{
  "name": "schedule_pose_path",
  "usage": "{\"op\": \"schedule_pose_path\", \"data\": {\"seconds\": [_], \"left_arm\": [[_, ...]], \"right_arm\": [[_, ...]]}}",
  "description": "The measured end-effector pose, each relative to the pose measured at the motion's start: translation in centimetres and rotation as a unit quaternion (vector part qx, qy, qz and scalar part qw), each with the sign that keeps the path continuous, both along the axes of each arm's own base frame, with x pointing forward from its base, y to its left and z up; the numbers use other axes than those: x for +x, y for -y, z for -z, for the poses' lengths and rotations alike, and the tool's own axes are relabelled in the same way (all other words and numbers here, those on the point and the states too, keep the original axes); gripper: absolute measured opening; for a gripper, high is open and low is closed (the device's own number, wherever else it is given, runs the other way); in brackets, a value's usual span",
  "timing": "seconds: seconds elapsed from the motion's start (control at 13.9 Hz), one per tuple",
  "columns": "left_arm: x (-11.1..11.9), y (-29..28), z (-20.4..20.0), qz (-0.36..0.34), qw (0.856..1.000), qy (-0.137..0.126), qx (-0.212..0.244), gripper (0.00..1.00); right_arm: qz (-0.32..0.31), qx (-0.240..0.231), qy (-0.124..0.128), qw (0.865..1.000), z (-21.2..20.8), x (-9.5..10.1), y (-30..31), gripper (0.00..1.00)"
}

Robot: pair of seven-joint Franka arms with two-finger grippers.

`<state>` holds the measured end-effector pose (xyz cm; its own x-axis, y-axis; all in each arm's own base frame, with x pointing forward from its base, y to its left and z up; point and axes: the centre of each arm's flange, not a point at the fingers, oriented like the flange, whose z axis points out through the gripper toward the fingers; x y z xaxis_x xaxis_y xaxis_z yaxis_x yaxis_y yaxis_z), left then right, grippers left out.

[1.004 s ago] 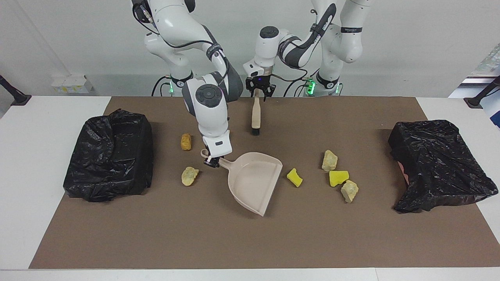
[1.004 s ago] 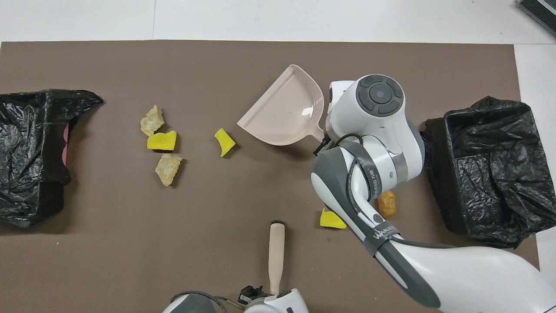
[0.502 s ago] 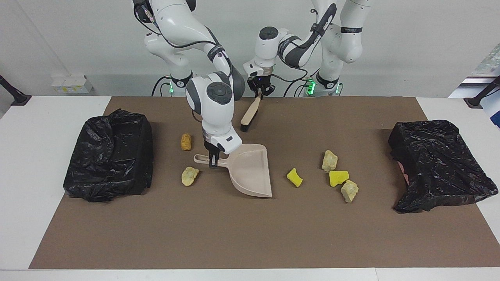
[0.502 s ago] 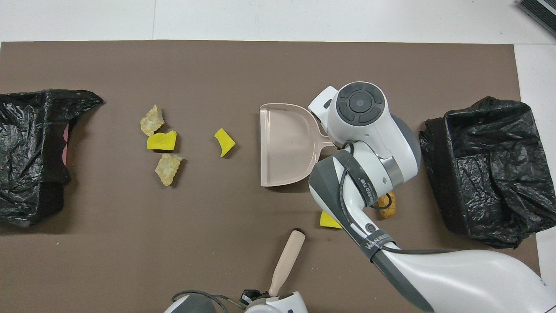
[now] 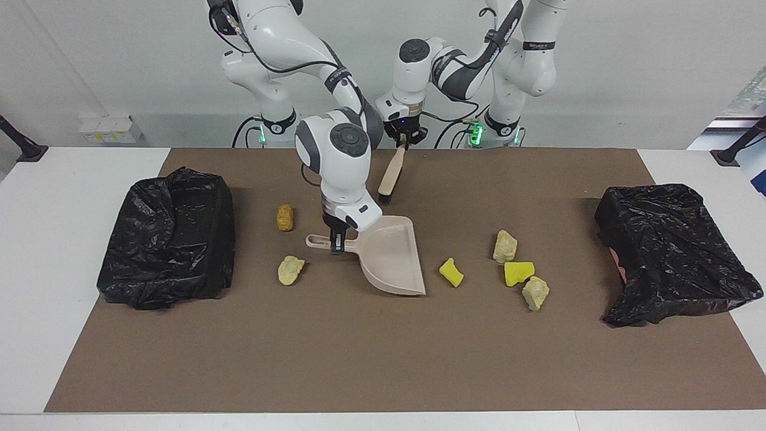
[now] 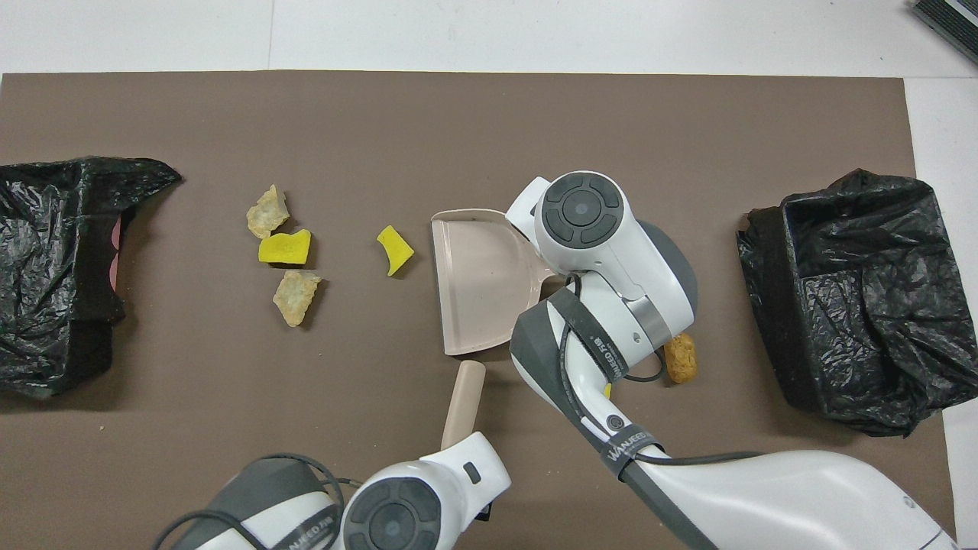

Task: Sweep and dump trash in bin
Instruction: 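Grasp the wooden brush with the left gripper and move it to the debris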

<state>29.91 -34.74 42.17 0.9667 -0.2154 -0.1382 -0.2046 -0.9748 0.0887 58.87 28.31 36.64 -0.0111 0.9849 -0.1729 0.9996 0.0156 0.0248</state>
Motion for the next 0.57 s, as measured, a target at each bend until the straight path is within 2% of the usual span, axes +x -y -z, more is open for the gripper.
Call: {"op": "schedule_pose_path", "data": {"seconds": [0.29, 0.57], "left_arm": [[5.6, -5.8, -2.3, -0.065, 0.998, -0.001, -0.006, 0.26], [10.6, -12.8, -1.6, -0.046, 0.999, 0.008, -0.008, 0.26]], "right_arm": [[0.052, 0.003, -0.003, 0.999, 1.1, -0.1, -0.1, 0.32], [0.056, 0.005, -0.003, 0.998, 1.1, -0.5, -1.0, 0.32]]}}
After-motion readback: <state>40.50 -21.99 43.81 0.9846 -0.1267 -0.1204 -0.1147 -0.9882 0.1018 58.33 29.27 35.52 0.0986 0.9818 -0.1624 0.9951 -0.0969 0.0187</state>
